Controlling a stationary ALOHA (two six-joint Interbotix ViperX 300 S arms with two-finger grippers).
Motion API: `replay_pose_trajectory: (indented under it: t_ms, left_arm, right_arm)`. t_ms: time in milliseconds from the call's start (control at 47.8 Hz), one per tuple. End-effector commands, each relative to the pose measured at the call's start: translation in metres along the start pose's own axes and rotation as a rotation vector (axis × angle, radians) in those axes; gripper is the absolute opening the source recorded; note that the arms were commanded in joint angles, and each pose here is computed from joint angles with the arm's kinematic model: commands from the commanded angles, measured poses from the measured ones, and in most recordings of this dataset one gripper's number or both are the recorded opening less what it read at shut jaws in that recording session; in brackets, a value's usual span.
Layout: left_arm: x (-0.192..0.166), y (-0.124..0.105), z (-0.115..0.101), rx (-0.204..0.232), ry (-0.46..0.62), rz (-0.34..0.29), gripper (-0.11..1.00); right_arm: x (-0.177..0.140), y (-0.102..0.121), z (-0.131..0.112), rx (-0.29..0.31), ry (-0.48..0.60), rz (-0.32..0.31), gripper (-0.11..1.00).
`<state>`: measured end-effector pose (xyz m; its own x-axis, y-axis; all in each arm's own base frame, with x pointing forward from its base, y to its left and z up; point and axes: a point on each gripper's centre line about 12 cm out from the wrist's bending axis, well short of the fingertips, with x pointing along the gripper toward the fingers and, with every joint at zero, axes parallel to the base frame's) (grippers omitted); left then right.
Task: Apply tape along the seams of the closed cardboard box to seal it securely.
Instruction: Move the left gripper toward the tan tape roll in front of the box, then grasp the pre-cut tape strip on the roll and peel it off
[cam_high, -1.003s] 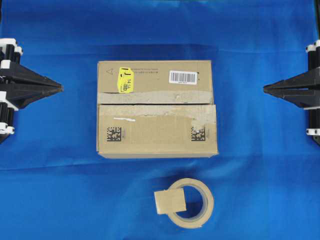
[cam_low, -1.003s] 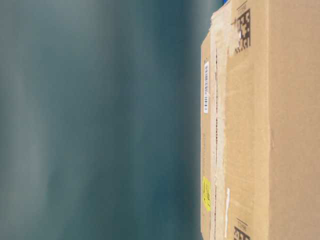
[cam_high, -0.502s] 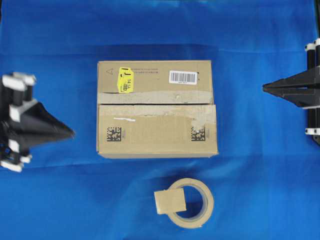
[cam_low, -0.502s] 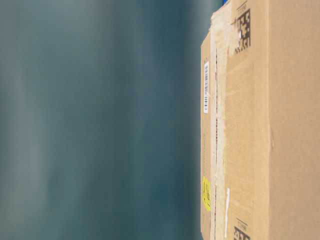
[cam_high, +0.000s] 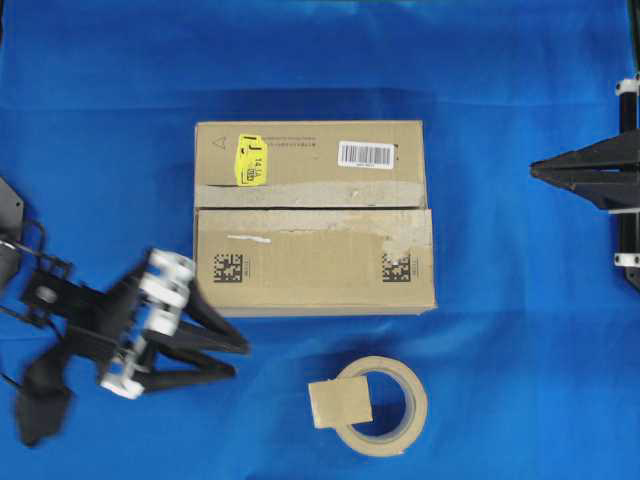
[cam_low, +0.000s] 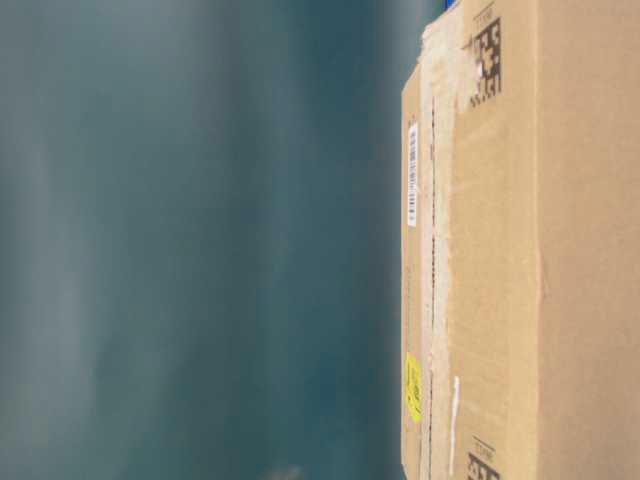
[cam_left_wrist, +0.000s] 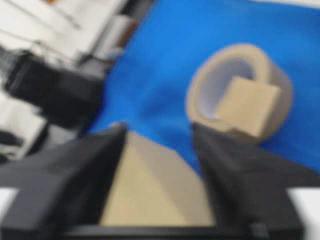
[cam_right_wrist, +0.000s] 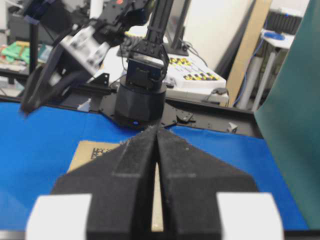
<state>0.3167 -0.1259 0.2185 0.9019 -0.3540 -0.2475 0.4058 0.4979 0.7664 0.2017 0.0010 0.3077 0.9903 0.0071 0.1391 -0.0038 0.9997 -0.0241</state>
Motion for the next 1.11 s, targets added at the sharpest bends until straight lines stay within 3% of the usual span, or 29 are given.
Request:
replay_pose_trajectory:
  t_ms: [0,21,63,125,188,669,1087]
  left_arm:
    - [0.021,-0.002,0.002,0.092,0.026,-0.049,0.68]
    - [0.024,-0.004,0.0,0.126,0.033,-0.065,0.72]
    - [0.03,-0.008,-0.002,0.191,0.044,-0.085,0.71]
    - [0.038,-0.015,-0.005,0.258,0.053,-0.114,0.6]
    - [0.045,-0.017,-0.006,0.296,0.059,-0.126,0.56]
    - [0.093,-0.038,-0.025,0.383,0.09,-0.19,0.54]
    - [0.106,-0.046,-0.041,0.39,0.121,-0.216,0.53]
  right_arm:
    - [0.002,0.001,0.011,-0.012,-0.031,0.005,0.0]
    - [0.002,0.001,0.011,-0.013,-0.029,0.005,0.0]
    - [0.002,0.001,0.011,-0.014,-0.029,0.006,0.0]
    - [0.002,0.001,0.011,-0.017,-0.028,0.007,0.0]
    - [0.002,0.001,0.011,-0.019,-0.029,0.007,0.0]
    - [0.002,0.002,0.01,-0.048,-0.025,0.017,0.0]
    - [0.003,0.002,0.006,-0.048,-0.009,0.017,0.0]
